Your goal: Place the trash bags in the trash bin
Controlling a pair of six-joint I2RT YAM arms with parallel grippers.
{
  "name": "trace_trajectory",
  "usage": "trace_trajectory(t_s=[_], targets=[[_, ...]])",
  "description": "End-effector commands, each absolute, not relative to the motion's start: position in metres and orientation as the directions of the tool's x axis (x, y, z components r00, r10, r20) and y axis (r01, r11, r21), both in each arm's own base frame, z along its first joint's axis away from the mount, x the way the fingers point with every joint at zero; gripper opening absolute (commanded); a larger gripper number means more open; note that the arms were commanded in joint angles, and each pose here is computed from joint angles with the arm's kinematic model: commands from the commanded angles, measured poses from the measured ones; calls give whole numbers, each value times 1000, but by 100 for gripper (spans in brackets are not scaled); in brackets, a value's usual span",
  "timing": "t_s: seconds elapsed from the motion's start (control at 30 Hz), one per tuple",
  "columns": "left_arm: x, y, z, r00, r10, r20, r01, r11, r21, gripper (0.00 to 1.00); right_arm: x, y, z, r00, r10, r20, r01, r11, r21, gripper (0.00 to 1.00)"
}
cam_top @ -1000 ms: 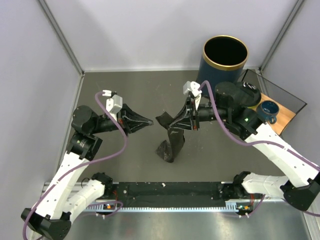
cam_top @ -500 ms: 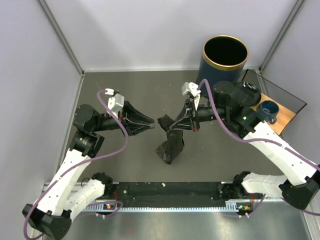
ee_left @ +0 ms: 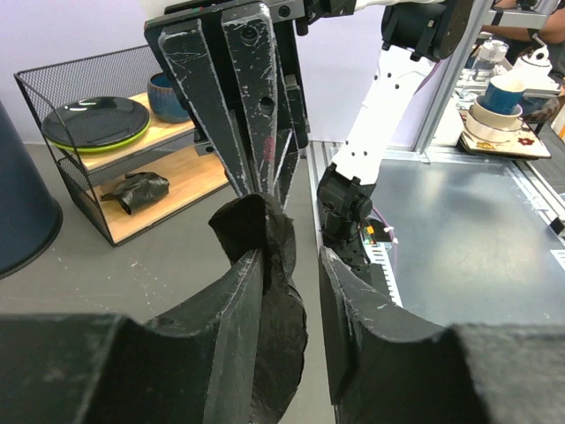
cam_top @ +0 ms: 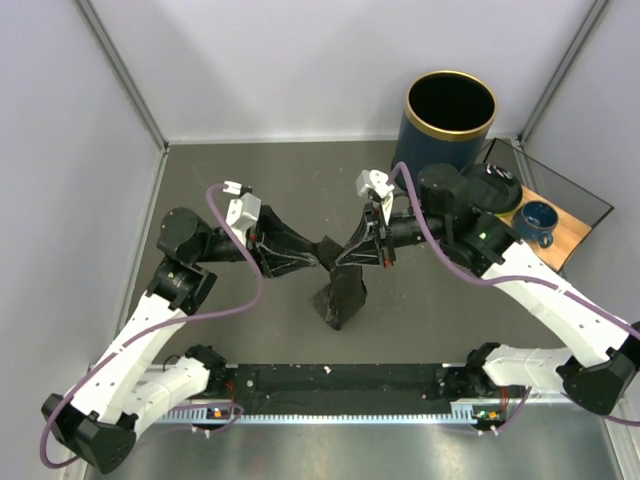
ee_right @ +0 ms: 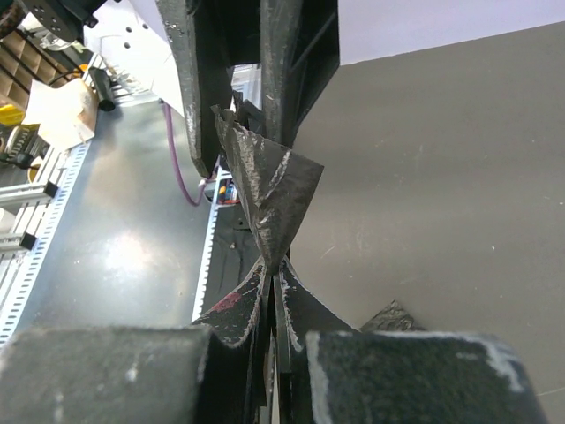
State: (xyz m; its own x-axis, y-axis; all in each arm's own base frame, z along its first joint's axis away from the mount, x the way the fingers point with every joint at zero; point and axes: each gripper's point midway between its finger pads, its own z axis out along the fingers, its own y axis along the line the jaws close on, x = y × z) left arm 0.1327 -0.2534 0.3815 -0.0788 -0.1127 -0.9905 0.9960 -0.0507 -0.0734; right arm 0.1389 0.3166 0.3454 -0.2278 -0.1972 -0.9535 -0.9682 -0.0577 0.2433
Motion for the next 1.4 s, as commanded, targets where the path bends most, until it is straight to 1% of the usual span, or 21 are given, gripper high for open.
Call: trace_trajectory(t_s=[0.0, 0.07, 0.13, 0.17, 0.27, 0.3, 0.33, 0.43, 0.5, 0.53, 0.6, 0.67, 0.83, 0.93, 0.97, 1.07, 1.23, 1.27, 1.3, 1.33, 1.37], targets=[[135, -254, 397, -7, -143, -990, 1000, -30, -3, 38, 130, 321, 364, -137, -159, -978, -980, -126, 157, 0], [137, -254, 395, -4, -140, -990, 1000, -19, -1, 38, 127, 322, 364, -124, -160, -979, -980, -137, 147, 0], [137, -254, 395, 1, -138, -990, 1000, -21, 4, 35, 126, 322, 363, -128, -164, -978, -979, -137, 151, 0], [136, -254, 395, 1, -138, -990, 1000, -29, 5, 27, 127, 322, 362, -130, -167, -977, -979, -137, 154, 0], [129, -254, 394, -4, -134, -991, 997, -71, 5, 11, 128, 323, 360, -133, -173, -976, -979, -131, 157, 0], [126, -253, 393, -7, -132, -991, 997, -82, 4, 3, 131, 322, 359, -137, -174, -975, -981, -115, 158, 0], [123, -253, 392, -9, -130, -992, 996, -93, 3, 1, 133, 323, 358, -148, -178, -973, -979, -110, 169, 0], [115, -250, 387, -6, -118, -993, 992, -124, 9, 2, 146, 322, 357, -190, -180, -965, -974, -91, 208, 0], [112, -248, 385, -11, -110, -994, 992, -124, 3, 12, 148, 321, 359, -199, -177, -964, -971, -102, 219, 0], [111, -248, 385, -8, -109, -994, 992, -123, 6, 13, 149, 321, 360, -197, -175, -965, -971, -104, 217, 0], [112, -248, 385, -6, -111, -994, 993, -116, 7, 14, 144, 322, 364, -186, -167, -968, -968, -138, 210, 0], [112, -248, 386, -2, -110, -994, 992, -123, 12, 15, 140, 322, 364, -218, -174, -960, -958, -152, 245, 0], [117, -250, 387, 5, -112, -994, 994, -107, 17, 12, 133, 321, 365, -222, -177, -959, -950, -184, 254, 0], [123, -251, 384, -1, -109, -994, 996, -83, 9, 16, 126, 321, 366, -209, -177, -962, -948, -205, 244, 0], [124, -251, 382, -2, -108, -994, 997, -78, 7, 15, 124, 321, 365, -209, -180, -961, -946, -214, 245, 0], [124, -252, 381, -2, -104, -995, 997, -82, 6, 4, 121, 320, 365, -207, -183, -961, -944, -221, 245, 0], [122, -252, 379, -14, -100, -995, 996, -94, -5, 0, 122, 321, 363, -212, -191, -958, -944, -214, 251, 0], [121, -252, 379, -20, -97, -995, 995, -100, -10, 0, 127, 323, 362, -210, -189, -959, -950, -191, 245, 0], [121, -252, 378, -39, -95, -995, 994, -100, -30, 0, 131, 324, 362, -220, -191, -957, -953, -167, 252, 1], [123, -252, 378, -53, -96, -994, 995, -90, -45, 0, 137, 326, 359, -227, -195, -954, -956, -141, 257, 10], [131, -251, 375, -98, -96, -991, 995, -29, -96, 0, 147, 327, 357, -232, -195, -953, -964, -85, 252, 20]])
